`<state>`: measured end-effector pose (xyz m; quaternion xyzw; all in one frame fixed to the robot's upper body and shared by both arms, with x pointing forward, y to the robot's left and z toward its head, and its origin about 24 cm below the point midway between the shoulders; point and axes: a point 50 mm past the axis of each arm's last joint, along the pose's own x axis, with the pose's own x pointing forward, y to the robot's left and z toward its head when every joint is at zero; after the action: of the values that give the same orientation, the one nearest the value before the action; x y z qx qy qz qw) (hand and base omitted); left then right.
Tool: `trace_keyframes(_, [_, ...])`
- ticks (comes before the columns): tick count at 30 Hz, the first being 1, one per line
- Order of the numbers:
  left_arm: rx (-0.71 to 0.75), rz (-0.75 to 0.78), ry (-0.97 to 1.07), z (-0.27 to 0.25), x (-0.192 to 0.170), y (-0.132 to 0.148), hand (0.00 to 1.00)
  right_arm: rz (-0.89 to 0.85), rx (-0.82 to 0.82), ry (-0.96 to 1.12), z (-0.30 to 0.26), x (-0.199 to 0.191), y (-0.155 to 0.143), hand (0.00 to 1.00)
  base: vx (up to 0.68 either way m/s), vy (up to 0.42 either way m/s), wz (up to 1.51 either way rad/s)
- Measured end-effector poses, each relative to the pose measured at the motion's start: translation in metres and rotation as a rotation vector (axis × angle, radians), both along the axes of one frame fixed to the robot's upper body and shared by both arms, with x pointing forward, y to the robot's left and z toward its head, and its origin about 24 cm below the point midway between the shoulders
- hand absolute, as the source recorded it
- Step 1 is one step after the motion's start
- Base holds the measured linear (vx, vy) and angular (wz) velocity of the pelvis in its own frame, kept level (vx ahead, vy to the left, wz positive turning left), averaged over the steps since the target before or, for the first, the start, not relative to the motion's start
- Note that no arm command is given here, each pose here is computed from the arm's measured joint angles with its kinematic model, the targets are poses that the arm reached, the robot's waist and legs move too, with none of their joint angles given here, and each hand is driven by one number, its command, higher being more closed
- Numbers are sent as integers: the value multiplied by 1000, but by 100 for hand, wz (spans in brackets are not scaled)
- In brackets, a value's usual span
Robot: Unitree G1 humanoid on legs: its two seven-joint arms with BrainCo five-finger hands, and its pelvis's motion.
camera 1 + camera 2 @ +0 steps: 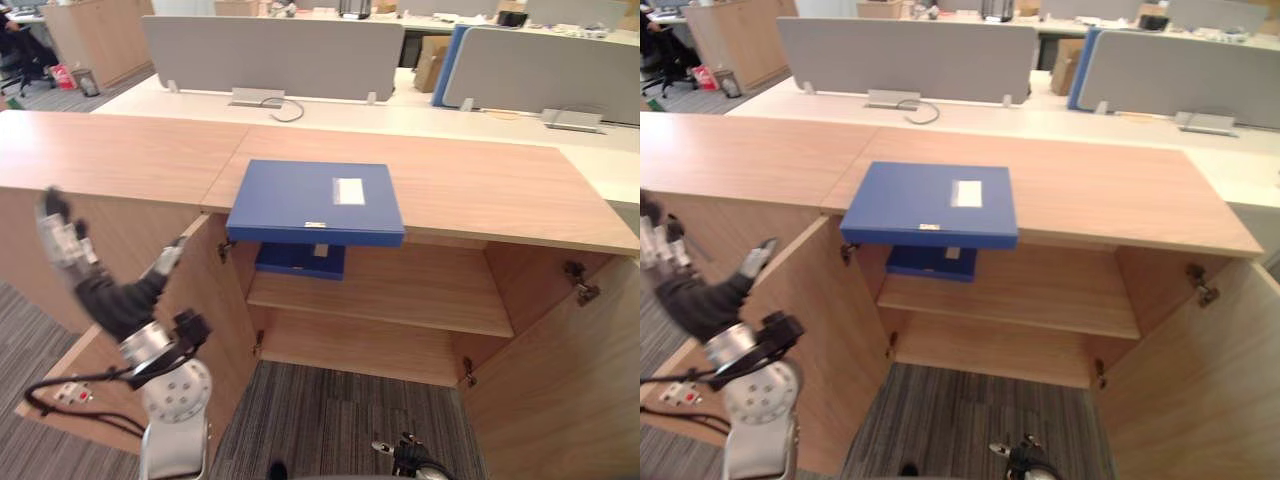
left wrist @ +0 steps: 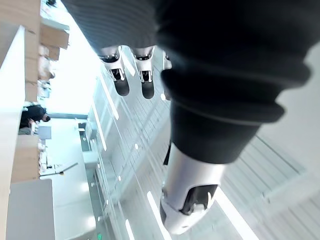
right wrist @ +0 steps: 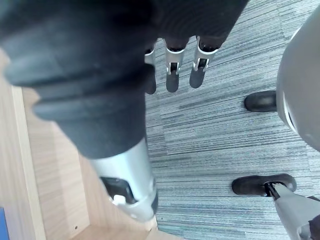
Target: Walk over to the cabinet, pick up the folder, carry it to the office cabinet, place the folder inside the office cabinet, then close the office cabinet door
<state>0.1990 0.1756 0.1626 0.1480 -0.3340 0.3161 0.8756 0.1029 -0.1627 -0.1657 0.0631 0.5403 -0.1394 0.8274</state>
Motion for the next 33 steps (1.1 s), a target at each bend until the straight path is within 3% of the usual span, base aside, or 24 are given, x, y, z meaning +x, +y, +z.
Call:
trace_keyframes(1, [97,2,33,-2,7,-6,0,4,-9,8,0,-1,-3,0,-21,-15,-14])
trace_keyframes(8, [408,-13,139,-12,36,-19,0,31,-73,71,-3,-14,-26,0,17,-18,-8])
trace_keyframes(18, [796,-15,281,-26,74,-10,0,6,-76,67,-2,-15,-34,0,-22,3,-4])
trace_keyframes(24, [941,-13,321,-27,89,-6,0,8,-81,65,-2,-15,-36,0,0,0,0])
trace_keyframes(33, [1014,-31,406,-41,104,-6,0,-4,-98,55,0,-11,-43,0,-3,-1,0])
